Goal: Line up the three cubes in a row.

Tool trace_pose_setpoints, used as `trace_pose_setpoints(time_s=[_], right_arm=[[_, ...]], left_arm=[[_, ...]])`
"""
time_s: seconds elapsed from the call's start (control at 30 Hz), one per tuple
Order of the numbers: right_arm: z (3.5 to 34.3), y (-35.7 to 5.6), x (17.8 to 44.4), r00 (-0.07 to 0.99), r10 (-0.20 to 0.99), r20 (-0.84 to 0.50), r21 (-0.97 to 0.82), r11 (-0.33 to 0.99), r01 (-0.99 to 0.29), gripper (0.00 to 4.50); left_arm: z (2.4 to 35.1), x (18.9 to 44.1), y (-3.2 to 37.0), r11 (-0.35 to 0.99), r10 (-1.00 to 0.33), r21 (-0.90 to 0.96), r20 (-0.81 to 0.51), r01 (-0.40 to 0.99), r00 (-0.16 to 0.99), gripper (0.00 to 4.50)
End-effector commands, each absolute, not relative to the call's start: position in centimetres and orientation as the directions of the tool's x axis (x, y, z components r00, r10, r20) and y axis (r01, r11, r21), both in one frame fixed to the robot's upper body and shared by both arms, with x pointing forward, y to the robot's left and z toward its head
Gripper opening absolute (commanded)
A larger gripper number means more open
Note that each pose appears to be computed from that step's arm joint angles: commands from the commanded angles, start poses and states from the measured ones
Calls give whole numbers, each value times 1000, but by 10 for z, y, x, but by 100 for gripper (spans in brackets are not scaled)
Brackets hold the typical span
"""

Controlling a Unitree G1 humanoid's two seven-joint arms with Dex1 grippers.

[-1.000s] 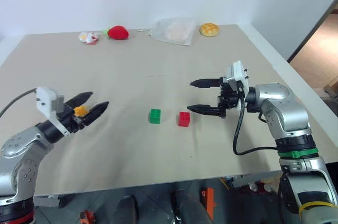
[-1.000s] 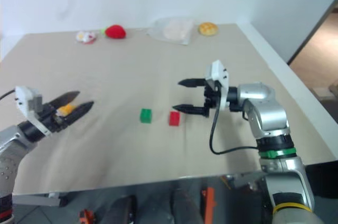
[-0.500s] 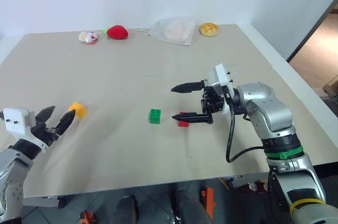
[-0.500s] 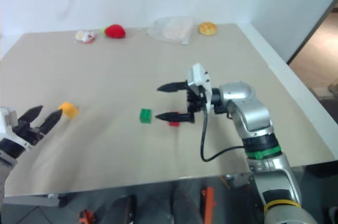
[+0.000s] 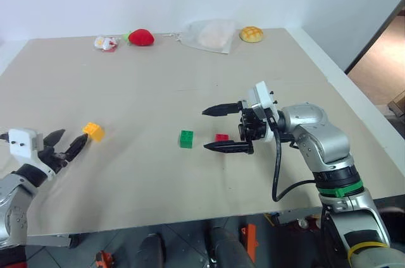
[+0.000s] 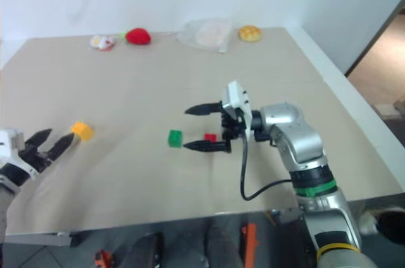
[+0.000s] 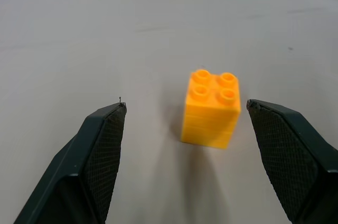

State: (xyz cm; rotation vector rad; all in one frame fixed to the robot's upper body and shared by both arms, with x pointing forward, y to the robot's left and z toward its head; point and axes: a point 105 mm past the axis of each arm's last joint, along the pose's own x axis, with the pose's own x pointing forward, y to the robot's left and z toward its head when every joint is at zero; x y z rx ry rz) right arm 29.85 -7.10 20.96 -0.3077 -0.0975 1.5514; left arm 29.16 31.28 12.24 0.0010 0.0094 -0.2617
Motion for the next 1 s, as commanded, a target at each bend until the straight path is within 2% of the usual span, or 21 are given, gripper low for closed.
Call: trace_pose_setpoints(time_s=[0.03,0.5,0.87,0.9,1.0], right_arm=[[223,-73,294,23,994,-111,-307,-13,-952,450],[220,-79,295,49,991,-122,-310,8,-951,450],[220,-77,293,47,992,-121,-305,8,-952,450],[219,-78,293,48,991,-121,-303,9,-953,450],[218,-79,293,55,991,-120,-298,17,-954,450]], left_arm=[[135,296,303,946,-321,54,14,320,947,378],[127,309,311,957,-290,35,12,289,957,378],[105,330,299,942,-336,7,-40,336,941,378],[105,331,297,937,-349,7,-37,350,936,325],[107,336,293,927,-374,6,-26,374,927,237]])
